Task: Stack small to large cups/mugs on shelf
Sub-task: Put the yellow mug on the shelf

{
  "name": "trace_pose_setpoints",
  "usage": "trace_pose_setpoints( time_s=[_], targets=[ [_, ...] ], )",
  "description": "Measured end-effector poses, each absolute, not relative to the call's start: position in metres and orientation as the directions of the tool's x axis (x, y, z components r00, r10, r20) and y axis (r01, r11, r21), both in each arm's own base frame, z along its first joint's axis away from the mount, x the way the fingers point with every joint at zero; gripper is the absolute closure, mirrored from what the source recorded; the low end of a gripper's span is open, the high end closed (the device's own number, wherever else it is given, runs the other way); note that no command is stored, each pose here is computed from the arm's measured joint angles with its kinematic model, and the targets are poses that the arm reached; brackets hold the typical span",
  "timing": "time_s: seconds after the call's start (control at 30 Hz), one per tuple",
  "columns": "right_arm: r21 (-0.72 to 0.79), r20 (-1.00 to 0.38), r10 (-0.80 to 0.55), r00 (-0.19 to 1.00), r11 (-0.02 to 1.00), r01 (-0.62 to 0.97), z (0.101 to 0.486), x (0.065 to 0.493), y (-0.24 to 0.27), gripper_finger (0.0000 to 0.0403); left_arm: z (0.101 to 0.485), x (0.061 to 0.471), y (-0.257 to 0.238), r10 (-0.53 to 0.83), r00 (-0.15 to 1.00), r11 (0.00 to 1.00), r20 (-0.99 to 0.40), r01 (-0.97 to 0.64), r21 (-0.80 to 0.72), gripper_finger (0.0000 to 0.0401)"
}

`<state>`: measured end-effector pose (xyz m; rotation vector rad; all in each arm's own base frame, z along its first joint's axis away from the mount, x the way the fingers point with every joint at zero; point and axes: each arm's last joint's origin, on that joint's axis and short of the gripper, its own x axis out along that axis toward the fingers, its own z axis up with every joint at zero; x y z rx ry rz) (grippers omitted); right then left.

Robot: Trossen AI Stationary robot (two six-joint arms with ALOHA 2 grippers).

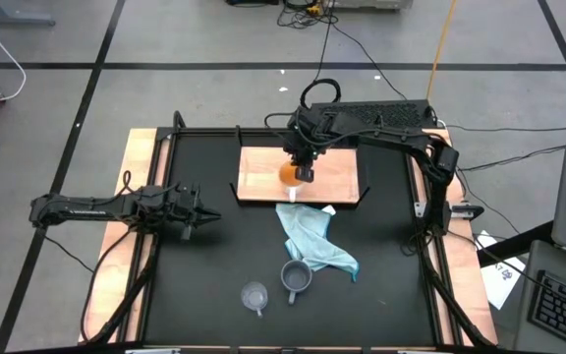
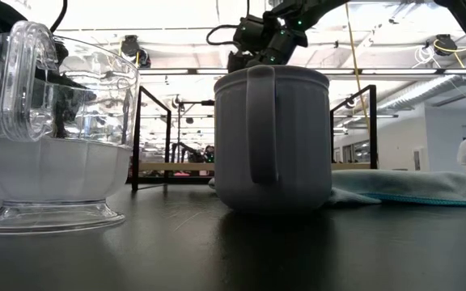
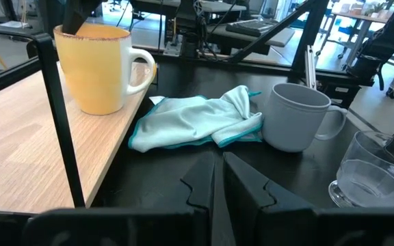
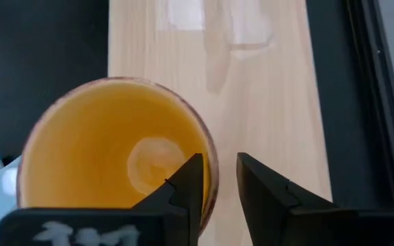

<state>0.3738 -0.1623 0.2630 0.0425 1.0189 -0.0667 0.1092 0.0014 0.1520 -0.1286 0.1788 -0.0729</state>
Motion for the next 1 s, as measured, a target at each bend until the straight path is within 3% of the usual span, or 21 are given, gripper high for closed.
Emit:
trace_pose_setpoints(
  time_s=[1.0],
  targets=[
    [0.012, -0.821, -0.03, 0.57, 0.998, 0.069, 0.275, 0.369, -0.165, 0.0295, 0.152, 0.109, 0.001, -0.084, 0.981, 0.988, -0.172, 0.06, -0.139, 0.0368]
  ],
)
